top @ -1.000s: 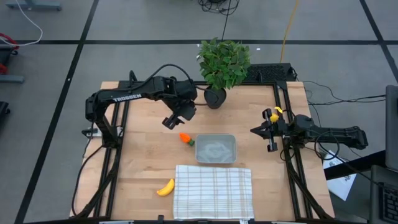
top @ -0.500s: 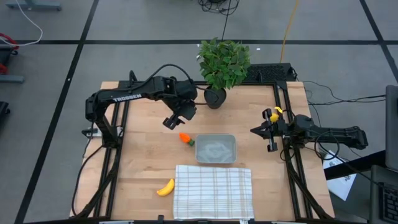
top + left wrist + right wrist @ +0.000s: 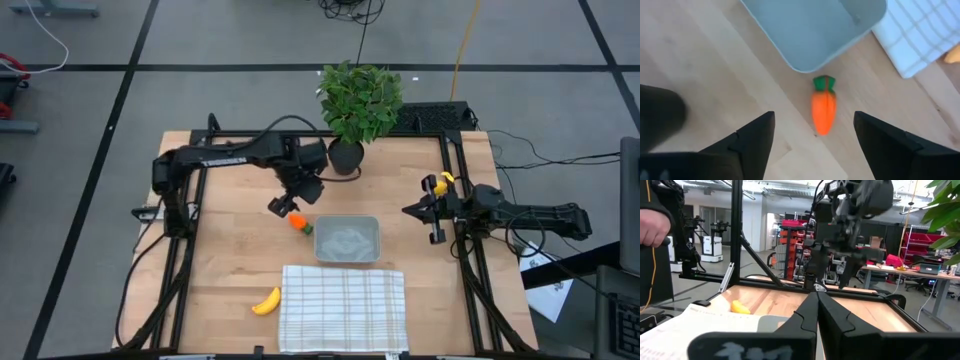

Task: Pick and placing Produce into tupperware
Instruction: Put the carrot into the bin

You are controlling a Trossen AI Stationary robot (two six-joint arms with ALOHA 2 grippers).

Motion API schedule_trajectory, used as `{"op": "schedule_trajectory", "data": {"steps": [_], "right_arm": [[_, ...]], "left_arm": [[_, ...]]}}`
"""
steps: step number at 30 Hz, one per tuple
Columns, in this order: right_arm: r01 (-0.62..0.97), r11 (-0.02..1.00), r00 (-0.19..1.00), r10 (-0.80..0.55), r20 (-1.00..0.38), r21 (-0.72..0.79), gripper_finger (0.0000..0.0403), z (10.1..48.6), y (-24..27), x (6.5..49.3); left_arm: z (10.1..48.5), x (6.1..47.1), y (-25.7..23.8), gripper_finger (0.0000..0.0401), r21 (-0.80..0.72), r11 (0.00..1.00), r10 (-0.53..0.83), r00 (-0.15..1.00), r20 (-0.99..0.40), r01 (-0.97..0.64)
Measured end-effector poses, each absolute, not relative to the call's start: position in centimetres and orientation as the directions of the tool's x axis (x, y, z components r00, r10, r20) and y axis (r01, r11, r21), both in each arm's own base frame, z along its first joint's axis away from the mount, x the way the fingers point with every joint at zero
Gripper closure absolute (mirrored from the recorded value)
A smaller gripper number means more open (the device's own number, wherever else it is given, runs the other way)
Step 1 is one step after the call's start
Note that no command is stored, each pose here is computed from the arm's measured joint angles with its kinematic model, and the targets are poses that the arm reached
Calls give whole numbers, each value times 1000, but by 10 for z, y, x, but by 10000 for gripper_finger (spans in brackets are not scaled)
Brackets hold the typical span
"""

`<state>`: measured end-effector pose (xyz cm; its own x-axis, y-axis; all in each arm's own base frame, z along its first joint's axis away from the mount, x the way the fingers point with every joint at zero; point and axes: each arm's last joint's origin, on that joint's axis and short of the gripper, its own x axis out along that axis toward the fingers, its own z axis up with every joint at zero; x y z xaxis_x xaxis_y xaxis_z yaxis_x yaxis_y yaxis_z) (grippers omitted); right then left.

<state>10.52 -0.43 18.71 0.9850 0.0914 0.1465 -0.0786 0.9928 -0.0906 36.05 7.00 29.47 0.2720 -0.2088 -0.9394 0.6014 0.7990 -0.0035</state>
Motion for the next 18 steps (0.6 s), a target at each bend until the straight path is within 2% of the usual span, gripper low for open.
{"op": "schedule_trajectory", "data": {"steps": [4, 9, 14, 18], "right_arm": [[-80, 993, 986, 91, 136, -89, 403, 186, -4, 106], [-80, 993, 988, 91, 127, -87, 403, 185, -4, 106], [-81, 993, 989, 91, 119, -86, 403, 184, -4, 106], [-81, 993, 989, 91, 116, -85, 403, 184, -4, 106]], "left_arm": [[274, 368, 72, 99, -73, 799, -233, 195, -953, 597], [258, 374, 71, 78, -184, 789, -327, 147, -933, 587], [248, 379, 69, 79, -270, 769, -416, 132, -900, 579], [246, 381, 69, 87, -243, 778, -395, 151, -906, 580]]}}
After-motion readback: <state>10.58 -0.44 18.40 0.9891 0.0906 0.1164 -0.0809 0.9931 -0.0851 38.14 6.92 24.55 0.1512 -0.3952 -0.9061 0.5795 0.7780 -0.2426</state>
